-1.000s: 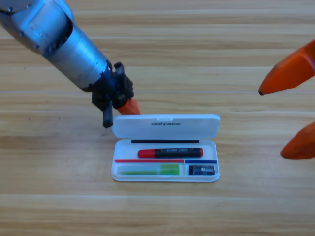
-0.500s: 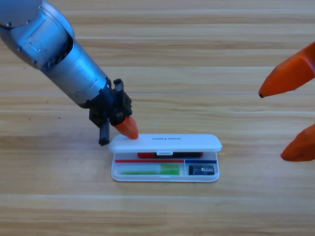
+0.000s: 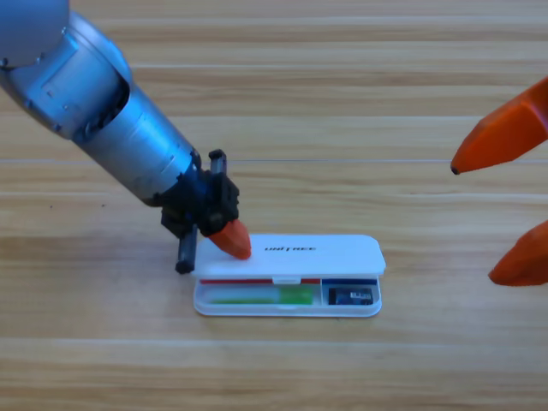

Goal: Clean up eraser and pencils

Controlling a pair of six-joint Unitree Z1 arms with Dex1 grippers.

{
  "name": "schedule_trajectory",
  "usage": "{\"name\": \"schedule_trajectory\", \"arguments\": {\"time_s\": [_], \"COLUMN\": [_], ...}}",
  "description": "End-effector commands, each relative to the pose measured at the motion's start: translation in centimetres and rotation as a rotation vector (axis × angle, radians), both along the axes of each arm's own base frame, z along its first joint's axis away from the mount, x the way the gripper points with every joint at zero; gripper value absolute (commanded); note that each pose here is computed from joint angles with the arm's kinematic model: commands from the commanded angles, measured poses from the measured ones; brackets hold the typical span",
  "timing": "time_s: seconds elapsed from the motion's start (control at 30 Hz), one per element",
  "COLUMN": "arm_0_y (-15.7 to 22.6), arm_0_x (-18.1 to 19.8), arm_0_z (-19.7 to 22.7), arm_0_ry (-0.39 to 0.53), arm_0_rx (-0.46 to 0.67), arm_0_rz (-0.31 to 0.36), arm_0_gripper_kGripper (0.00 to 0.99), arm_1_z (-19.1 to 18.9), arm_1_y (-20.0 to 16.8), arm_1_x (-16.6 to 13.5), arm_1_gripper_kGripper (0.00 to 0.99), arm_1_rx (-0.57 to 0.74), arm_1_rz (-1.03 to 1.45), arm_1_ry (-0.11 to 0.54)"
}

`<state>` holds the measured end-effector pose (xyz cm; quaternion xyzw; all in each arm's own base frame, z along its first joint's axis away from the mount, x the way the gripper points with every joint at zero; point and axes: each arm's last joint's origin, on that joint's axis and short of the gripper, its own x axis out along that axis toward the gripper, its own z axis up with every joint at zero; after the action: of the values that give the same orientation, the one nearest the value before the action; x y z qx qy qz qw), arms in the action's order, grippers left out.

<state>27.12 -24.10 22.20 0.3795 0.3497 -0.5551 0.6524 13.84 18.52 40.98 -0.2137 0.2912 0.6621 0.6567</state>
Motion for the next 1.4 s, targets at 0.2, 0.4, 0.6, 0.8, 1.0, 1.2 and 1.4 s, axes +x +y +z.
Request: {"name": "schedule_trajectory", "arguments": {"time_s": [0.2,0.4,0.6,0.8,1.0,1.2,1.4], "arm_0_y": [-1.0,-0.8,-0.7,-0.4,-0.5,-0.8,-0.7], "arm_0_x": [-2.0,-2.1,-2.2,-2.4,-2.5,-2.6,-2.7], "arm_0_z": [-2.3,-3.1,-4.0,-5.0,-5.8,-6.7,-3.4], "arm_0_ry": [0.015,0.009,0.010,0.010,0.013,0.018,0.001], "arm_0_rx": [0.033,0.042,0.052,0.060,0.068,0.084,0.072], "arm_0_rz": [-0.062,-0.066,-0.073,-0.078,-0.081,-0.091,-0.070], "arm_0_gripper_kGripper": [0.000,0.000,0.000,0.000,0.000,0.000,0.109], "arm_1_z": [-1.5,-1.5,-1.6,-1.7,-1.8,-1.8,-1.9], "arm_1_y": [0.6,0.6,0.8,0.8,0.9,1.0,1.0], "arm_1_x": [0.6,0.6,0.7,0.7,0.8,0.8,0.7], "arm_1_gripper_kGripper": [0.919,0.919,0.919,0.919,0.919,0.919,0.919], "arm_1_rx": [-0.023,-0.024,-0.027,-0.028,-0.032,-0.033,-0.036], "arm_1_rz": [0.005,0.007,0.010,0.010,0.010,0.011,0.013], "arm_1_ry": [0.046,0.047,0.050,0.051,0.054,0.055,0.059]}}
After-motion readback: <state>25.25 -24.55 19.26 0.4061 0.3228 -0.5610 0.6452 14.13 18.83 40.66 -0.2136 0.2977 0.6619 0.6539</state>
